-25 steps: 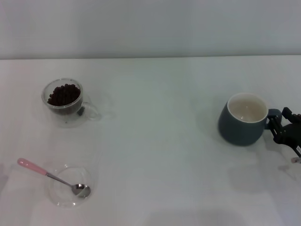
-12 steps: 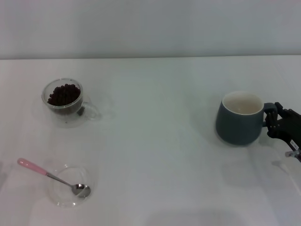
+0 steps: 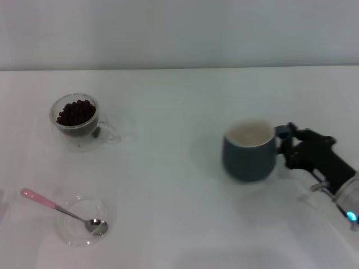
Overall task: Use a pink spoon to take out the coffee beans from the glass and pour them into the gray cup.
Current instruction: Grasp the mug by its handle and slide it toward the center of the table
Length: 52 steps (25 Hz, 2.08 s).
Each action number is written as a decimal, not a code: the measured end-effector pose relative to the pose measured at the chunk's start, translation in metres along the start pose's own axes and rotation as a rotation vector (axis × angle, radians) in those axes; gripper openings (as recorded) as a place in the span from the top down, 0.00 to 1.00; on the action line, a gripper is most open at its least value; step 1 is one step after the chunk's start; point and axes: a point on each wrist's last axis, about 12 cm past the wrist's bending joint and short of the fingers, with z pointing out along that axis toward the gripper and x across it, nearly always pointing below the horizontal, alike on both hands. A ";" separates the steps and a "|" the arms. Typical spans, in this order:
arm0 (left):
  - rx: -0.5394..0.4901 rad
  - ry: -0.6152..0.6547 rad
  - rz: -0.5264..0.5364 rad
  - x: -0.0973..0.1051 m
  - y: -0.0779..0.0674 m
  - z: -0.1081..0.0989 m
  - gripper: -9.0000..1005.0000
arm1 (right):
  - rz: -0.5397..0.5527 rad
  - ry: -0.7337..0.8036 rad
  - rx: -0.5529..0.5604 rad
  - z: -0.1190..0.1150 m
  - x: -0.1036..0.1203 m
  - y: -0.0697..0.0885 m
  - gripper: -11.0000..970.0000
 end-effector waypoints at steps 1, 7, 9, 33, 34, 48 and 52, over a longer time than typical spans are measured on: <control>0.001 0.000 0.000 0.000 0.000 0.000 0.13 | -0.004 -0.003 -0.028 0.002 -0.001 0.006 0.80; 0.014 -0.005 -0.004 0.000 -0.003 0.005 0.13 | -0.069 -0.006 -0.208 0.010 -0.004 0.035 0.80; 0.020 -0.006 -0.005 0.000 -0.004 0.006 0.13 | -0.089 -0.006 -0.247 0.013 -0.006 0.041 0.80; 0.048 -0.002 -0.008 0.001 -0.009 0.022 0.13 | -0.148 0.055 -0.322 0.019 -0.001 0.053 0.61; 0.048 -0.002 -0.008 0.001 -0.009 0.022 0.13 | -0.132 0.061 -0.319 0.019 -0.001 0.052 0.57; 0.042 0.000 -0.007 0.001 -0.007 0.020 0.13 | -0.076 0.099 -0.329 0.007 0.006 0.043 0.13; 0.041 0.003 -0.009 0.001 -0.008 0.019 0.13 | -0.060 0.101 -0.375 0.004 0.006 0.046 0.10</control>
